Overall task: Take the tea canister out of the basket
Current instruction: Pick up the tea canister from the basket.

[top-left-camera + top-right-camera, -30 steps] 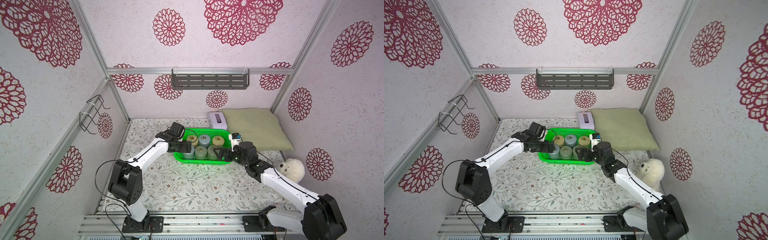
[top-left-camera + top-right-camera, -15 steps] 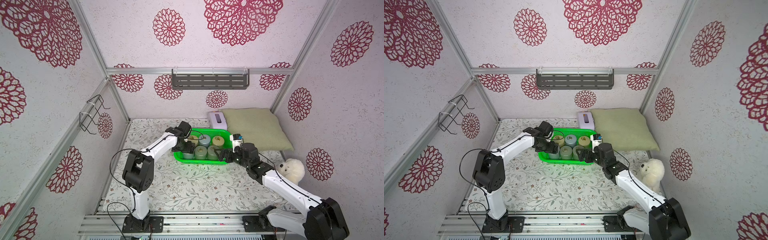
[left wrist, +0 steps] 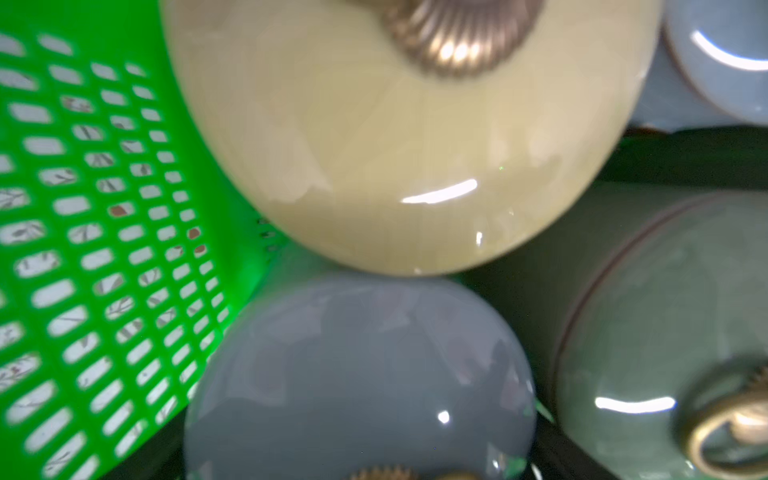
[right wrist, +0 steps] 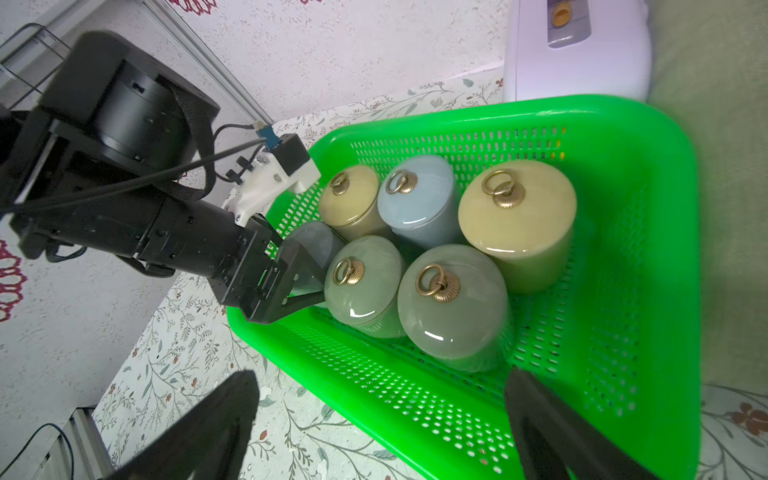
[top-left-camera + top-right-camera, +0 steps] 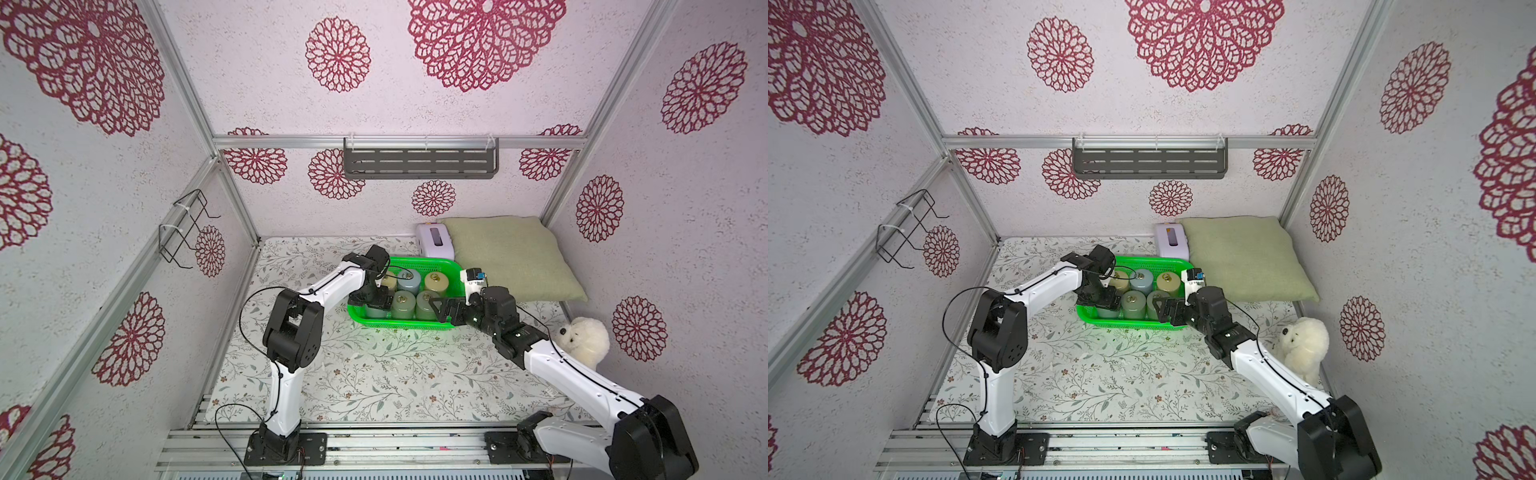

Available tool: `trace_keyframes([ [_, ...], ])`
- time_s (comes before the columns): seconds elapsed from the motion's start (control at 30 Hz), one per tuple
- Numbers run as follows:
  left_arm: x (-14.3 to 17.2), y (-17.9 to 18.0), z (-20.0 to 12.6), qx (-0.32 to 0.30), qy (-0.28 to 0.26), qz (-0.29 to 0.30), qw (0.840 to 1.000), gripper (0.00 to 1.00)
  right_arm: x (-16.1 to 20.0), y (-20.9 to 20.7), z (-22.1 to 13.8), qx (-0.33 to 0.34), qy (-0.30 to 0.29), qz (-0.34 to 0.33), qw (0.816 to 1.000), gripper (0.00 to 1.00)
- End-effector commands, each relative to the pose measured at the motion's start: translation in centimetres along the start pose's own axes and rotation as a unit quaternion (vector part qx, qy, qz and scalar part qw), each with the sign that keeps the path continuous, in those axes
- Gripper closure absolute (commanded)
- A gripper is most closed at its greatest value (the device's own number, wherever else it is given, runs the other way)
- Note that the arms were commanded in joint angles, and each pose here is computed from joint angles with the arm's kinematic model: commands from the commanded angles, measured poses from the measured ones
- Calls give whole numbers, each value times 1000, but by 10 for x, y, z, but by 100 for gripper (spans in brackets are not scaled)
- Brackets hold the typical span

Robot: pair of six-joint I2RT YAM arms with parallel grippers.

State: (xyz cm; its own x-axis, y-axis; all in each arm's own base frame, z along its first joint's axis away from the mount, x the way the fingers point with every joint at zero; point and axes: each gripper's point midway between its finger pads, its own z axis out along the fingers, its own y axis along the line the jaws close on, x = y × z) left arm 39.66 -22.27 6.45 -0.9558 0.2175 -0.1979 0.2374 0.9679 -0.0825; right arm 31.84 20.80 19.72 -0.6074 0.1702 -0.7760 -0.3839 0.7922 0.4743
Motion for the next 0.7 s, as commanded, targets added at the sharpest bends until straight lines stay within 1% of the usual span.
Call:
trace_keyframes([
  [0.0,-2,3,7,-16,13,10,1000,5,-9,5,-3,-6,-21,-13,1000,1],
  [0.37,1,4,22,-20,37,10,999,5,-9,5,-4,-4,-22,-12,1000,1],
  [0.53,3,3,25,-18,42,9,999,11,-9,5,-3,-5,-21,-12,1000,1],
  [0.57,3,4,25,-19,42,8,999,13,-8,5,-2,-5,-20,-12,1000,1],
  [0.63,2,3,22,-17,41,9,999,26,-8,5,-2,-4,-19,-12,1000,1],
  [0.67,2,3,20,-16,39,8,999,30,-8,5,-2,-4,-19,-12,1000,1],
])
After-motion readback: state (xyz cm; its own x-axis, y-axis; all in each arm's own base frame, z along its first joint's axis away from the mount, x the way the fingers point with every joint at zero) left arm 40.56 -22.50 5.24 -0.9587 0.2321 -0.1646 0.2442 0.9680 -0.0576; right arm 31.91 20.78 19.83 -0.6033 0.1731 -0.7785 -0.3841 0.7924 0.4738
